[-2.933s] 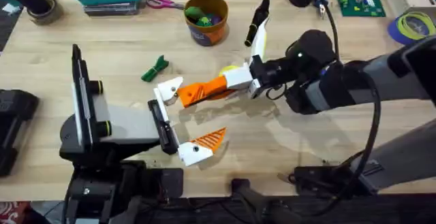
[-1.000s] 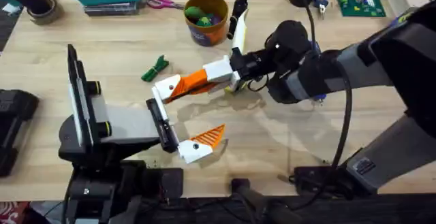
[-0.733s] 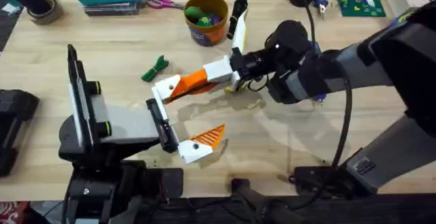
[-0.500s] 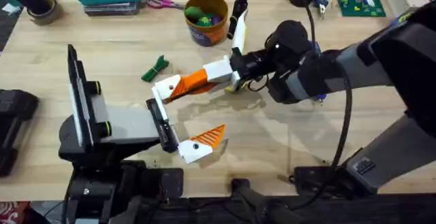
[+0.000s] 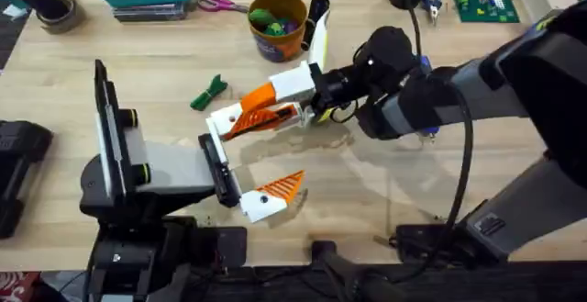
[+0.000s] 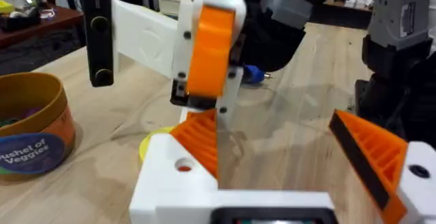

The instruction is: Pick up the gripper from the table and insert it into the empty holder that is missing its gripper. Then pick up a screw, insert it into the mounting hole, and use the screwdriver to tighten it. Finally, clean up the table by picking up the vegetable and placing it into the bucket.

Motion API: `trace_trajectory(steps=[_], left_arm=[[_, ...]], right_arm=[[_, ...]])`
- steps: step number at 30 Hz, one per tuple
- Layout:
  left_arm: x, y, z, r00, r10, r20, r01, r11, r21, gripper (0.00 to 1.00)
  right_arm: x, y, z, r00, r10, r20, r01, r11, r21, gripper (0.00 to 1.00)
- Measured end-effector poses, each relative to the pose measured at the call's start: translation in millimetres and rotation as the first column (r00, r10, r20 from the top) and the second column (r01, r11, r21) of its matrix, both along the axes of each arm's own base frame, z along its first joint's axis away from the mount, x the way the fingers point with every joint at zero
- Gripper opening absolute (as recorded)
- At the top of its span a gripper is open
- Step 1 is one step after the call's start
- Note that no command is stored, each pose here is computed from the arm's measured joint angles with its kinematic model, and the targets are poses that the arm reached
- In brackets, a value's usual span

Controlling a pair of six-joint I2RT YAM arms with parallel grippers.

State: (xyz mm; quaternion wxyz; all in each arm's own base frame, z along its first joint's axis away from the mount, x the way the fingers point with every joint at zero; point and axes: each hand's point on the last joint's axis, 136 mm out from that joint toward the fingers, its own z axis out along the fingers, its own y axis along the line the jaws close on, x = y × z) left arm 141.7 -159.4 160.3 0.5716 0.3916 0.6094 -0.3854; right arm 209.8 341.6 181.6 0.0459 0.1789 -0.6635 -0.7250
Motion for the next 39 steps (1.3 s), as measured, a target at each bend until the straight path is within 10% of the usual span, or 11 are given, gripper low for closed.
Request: trace_trajectory(steps=[23, 39], left_arm=[[-0.5, -0.2, 0.0, 1.000, -0.003, -0.004, 0.003, 1.000, -0.002, 0.985], [-0.5, -0.2, -0.1, 1.000, -0.003, -0.004, 0.003, 1.000, -0.002, 0.986]], right_arm=[[34.2, -25.3, -1.1, 0.995, -0.097, -0.007, 0.097, 0.995, -0.010, 0.994], [76.6, -121.3, 0.2, 0.936, -0.343, 0.072, 0.351, 0.912, -0.213, 0.995]])
